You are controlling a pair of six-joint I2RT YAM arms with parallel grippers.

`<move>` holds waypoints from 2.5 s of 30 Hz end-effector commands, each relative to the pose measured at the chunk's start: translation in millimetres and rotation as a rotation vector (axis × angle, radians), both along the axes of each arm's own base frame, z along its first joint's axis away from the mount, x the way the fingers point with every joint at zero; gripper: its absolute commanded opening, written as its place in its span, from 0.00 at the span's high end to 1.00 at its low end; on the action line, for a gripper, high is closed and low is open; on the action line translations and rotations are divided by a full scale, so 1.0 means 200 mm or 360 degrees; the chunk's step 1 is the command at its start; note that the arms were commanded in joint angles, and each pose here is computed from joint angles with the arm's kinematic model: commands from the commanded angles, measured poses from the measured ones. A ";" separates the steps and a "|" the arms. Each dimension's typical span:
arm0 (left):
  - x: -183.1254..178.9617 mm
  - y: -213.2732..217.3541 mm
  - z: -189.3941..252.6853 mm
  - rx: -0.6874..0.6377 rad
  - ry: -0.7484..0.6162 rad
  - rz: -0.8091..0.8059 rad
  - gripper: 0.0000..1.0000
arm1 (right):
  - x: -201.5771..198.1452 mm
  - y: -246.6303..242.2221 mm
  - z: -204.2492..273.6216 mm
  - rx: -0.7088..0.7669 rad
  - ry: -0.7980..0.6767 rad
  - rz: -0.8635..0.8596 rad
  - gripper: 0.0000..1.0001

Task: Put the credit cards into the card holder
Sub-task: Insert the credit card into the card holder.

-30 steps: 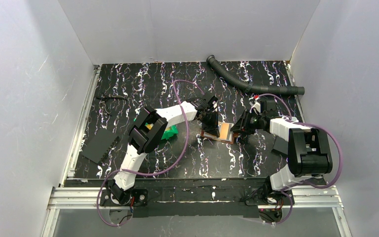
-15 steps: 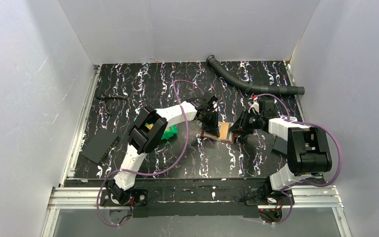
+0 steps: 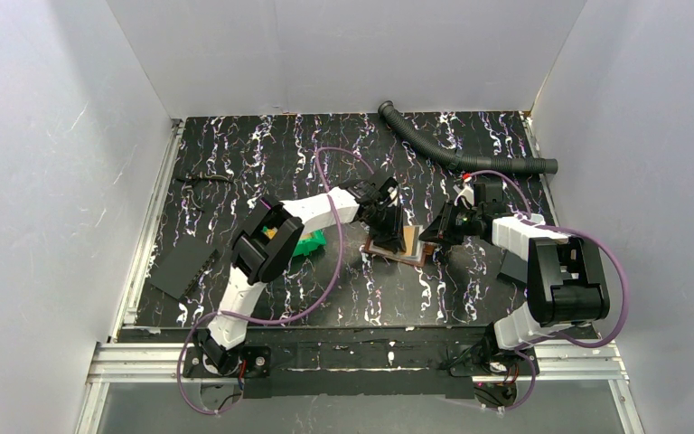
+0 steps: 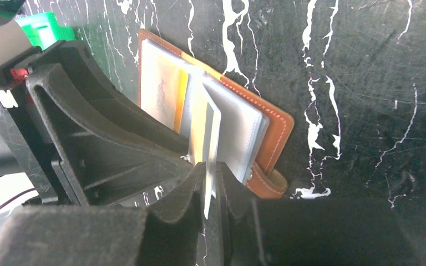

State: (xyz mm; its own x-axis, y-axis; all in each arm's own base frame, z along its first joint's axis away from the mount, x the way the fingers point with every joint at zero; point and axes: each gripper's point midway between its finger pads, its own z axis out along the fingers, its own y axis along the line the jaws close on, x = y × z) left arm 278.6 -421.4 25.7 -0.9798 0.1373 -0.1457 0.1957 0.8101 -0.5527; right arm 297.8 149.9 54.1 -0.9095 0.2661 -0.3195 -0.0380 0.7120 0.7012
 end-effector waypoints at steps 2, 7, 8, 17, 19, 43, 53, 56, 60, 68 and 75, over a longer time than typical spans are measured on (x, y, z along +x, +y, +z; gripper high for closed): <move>-0.07 0.14 0.12 0.0039 0.0008 0.0001 0.67 | 0.04 0.04 0.12 0.0082 -0.0085 0.0036 0.80; -0.06 0.20 0.19 -0.0052 0.0004 0.0059 0.62 | 0.05 0.09 0.15 0.0147 -0.0118 0.0067 0.73; -0.06 0.20 0.20 -0.0066 0.0003 0.0064 0.62 | 0.05 0.09 0.14 0.0145 -0.0113 0.0068 0.73; -0.06 0.15 0.03 -0.0071 0.0135 0.0075 0.78 | 0.00 0.07 0.11 0.0107 -0.0091 0.0047 0.63; -0.07 0.13 0.01 -0.0066 0.0150 0.0068 0.81 | -0.01 0.06 0.08 0.0089 -0.0070 0.0034 0.61; -0.17 0.19 -0.33 0.0139 0.0322 0.0139 0.94 | -0.08 0.01 0.02 -0.0038 0.0009 0.0058 0.56; -0.17 0.19 -0.33 0.0134 0.0320 0.0139 0.94 | -0.06 0.03 0.03 0.0018 0.0001 0.0049 0.61; -0.17 0.19 -0.33 0.0129 0.0319 0.0137 0.94 | -0.06 0.04 0.02 0.0033 0.0012 0.0054 0.63; -0.17 0.18 -0.32 0.0125 0.0316 0.0134 0.95 | -0.06 0.05 0.01 0.0038 0.0011 0.0051 0.63; -0.16 0.18 -0.31 0.0114 0.0309 0.0136 0.95 | -0.07 0.05 -0.03 0.0027 0.0035 0.0055 0.62; -0.16 0.17 -0.30 0.0104 0.0307 0.0134 0.95 | -0.08 0.07 -0.03 0.0038 0.0034 0.0058 0.59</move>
State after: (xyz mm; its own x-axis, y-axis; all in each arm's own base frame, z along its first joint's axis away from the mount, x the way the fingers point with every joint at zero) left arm 264.1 -408.1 16.8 -0.9983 0.0564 0.0120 0.0352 0.7614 -0.6474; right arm 281.1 158.0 47.0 -0.9268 0.2464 -0.2835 -0.0298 0.7042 0.7094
